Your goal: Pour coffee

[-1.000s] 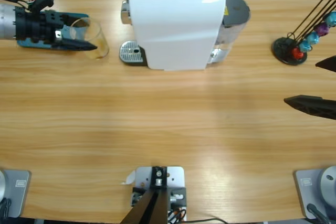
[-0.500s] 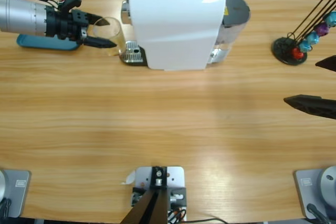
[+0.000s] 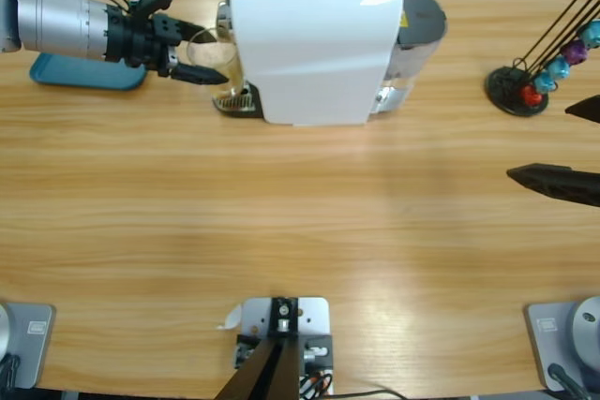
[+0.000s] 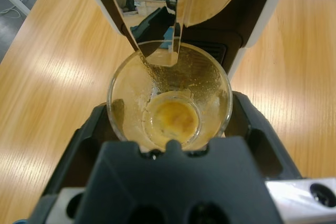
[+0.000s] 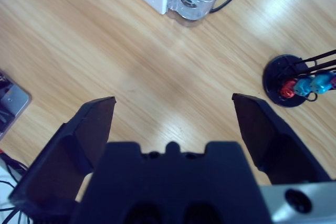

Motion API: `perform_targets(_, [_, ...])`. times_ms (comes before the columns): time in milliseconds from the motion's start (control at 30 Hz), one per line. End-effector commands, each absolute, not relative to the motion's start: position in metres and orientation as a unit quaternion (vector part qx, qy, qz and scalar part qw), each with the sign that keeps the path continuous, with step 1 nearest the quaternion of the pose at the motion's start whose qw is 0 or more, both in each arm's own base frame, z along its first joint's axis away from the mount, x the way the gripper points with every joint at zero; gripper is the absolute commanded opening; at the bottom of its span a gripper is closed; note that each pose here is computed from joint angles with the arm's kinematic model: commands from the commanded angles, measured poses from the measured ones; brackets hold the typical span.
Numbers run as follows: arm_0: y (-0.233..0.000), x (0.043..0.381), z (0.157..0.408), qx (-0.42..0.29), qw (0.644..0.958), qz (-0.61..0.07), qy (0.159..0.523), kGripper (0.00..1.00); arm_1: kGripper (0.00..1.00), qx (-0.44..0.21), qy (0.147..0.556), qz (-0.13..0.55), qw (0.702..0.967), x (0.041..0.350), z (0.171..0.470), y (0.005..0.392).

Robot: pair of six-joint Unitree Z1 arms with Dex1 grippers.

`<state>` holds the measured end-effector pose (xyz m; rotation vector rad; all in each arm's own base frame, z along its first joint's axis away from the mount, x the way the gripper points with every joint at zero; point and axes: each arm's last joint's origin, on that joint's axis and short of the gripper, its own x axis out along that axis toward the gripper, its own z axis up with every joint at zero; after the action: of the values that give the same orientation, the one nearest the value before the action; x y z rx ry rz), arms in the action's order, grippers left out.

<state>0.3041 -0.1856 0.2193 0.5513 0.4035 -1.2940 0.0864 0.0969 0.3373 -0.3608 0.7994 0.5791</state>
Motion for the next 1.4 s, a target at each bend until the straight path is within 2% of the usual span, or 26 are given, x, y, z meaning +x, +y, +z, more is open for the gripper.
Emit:
perform_targets(33, [-0.191, 0.311, 0.198, 0.230, 0.750, -0.572, 0.241, 0.000, 1.000, -0.197, 0.394, 0.266, 0.857, 0.087, 0.327, 0.098])
perform_targets(133, [-0.193, 0.312, 0.193, 0.214, 0.754, -0.562, 0.263, 0.000, 1.000, -0.197, 0.393, 0.265, 0.858, 0.087, 0.327, 0.097])
perform_targets(433, [-0.203, 0.313, 0.191, 0.217, 0.748, -0.570, 0.261, 0.000, 1.000, -0.197, 0.393, 0.264, 0.859, 0.087, 0.327, 0.097])
perform_targets(800, [-0.201, 0.304, 0.189, 0.206, 0.738, -0.586, 0.264, 0.000, 1.000, -0.193, 0.382, 0.261, 0.865, 0.085, 0.327, 0.093])
perform_targets(833, [-0.201, 0.304, 0.188, 0.202, 0.736, -0.590, 0.264, 0.028, 1.000, -0.193, 0.382, 0.261, 0.865, 0.085, 0.327, 0.093])
perform_targets(933, [-0.202, 0.306, 0.187, 0.199, 0.735, -0.593, 0.263, 0.509, 1.000, -0.194, 0.384, 0.261, 0.864, 0.086, 0.327, 0.094])
perform_targets(1000, [-0.198, 0.309, 0.188, 0.196, 0.740, -0.588, 0.261, 0.673, 1.000, -0.195, 0.386, 0.261, 0.863, 0.087, 0.327, 0.095])
perform_targets(1233, [-0.188, 0.311, 0.187, 0.180, 0.743, -0.588, 0.265, 0.711, 1.000, -0.196, 0.387, 0.261, 0.863, 0.087, 0.327, 0.096])
perform_targets(1300, [-0.191, 0.316, 0.184, 0.177, 0.746, -0.588, 0.259, 0.918, 1.000, -0.196, 0.388, 0.260, 0.862, 0.087, 0.326, 0.096])
perform_targets(1333, [-0.192, 0.318, 0.184, 0.174, 0.747, -0.586, 0.261, 0.959, 1.000, -0.196, 0.388, 0.260, 0.862, 0.087, 0.326, 0.096])
perform_targets(1400, [-0.192, 0.318, 0.184, 0.174, 0.747, -0.585, 0.261, 0.966, 1.000, -0.196, 0.388, 0.260, 0.862, 0.087, 0.326, 0.096])
